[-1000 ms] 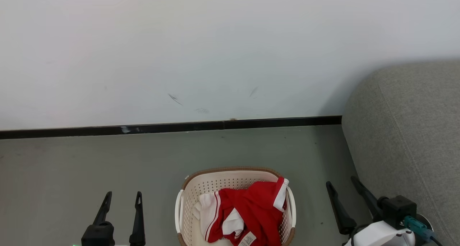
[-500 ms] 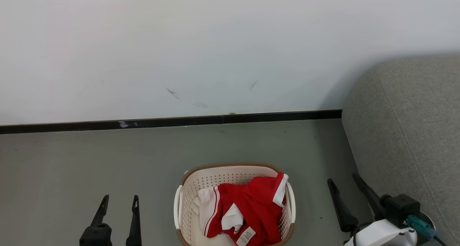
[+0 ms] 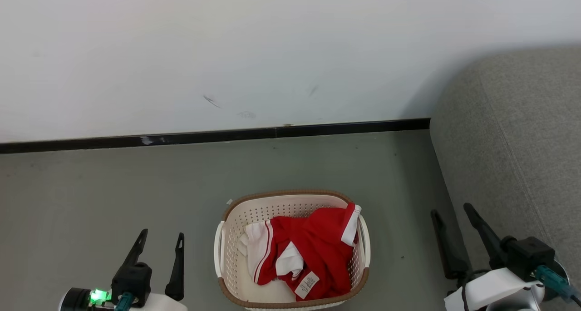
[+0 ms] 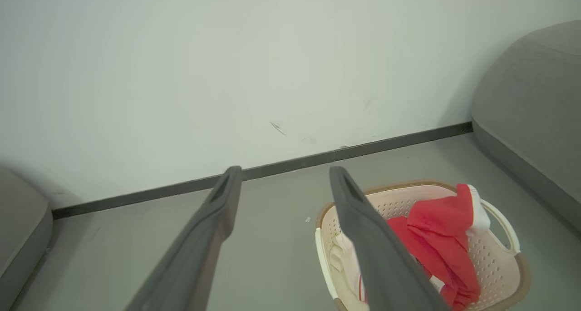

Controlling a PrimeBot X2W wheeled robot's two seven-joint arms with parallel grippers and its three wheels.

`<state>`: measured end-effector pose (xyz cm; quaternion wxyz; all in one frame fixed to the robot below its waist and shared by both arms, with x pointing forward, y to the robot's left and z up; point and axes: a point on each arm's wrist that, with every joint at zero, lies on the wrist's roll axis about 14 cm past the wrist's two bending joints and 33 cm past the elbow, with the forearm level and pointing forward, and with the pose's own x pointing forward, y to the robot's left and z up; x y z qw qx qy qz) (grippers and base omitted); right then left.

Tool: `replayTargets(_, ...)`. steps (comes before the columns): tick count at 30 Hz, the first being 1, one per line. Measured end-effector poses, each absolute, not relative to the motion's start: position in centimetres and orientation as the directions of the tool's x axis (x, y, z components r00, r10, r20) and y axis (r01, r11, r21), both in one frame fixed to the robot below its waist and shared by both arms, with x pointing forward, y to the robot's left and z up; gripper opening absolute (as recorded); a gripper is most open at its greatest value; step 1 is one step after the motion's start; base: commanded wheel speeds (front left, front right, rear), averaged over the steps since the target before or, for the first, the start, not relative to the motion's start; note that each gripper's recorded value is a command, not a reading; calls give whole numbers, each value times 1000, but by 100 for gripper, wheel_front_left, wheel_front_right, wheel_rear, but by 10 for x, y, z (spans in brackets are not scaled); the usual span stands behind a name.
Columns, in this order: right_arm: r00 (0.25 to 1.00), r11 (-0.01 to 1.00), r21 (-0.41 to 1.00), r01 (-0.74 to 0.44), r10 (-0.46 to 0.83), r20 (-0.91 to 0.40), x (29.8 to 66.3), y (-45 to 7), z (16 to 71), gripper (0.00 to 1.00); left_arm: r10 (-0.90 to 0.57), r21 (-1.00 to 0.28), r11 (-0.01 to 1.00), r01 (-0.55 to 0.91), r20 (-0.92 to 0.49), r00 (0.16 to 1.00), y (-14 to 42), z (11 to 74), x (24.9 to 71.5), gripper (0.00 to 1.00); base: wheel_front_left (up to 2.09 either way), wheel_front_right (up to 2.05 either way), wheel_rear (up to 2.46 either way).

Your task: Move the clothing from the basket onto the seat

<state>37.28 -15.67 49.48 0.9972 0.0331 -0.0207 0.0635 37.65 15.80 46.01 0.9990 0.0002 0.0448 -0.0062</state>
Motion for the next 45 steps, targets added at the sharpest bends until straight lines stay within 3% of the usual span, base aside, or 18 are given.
replayTargets(31,1000,998,56,-1,0,6,415,-199,471,100,-309,-23,950,311,-212,927,63,402,451,100,0,0,0)
replayTargets(45,999,998,53,44,-42,-25,438,-216,451,100,-449,-16,887,462,-263,854,21,360,472,100,0,0,0)
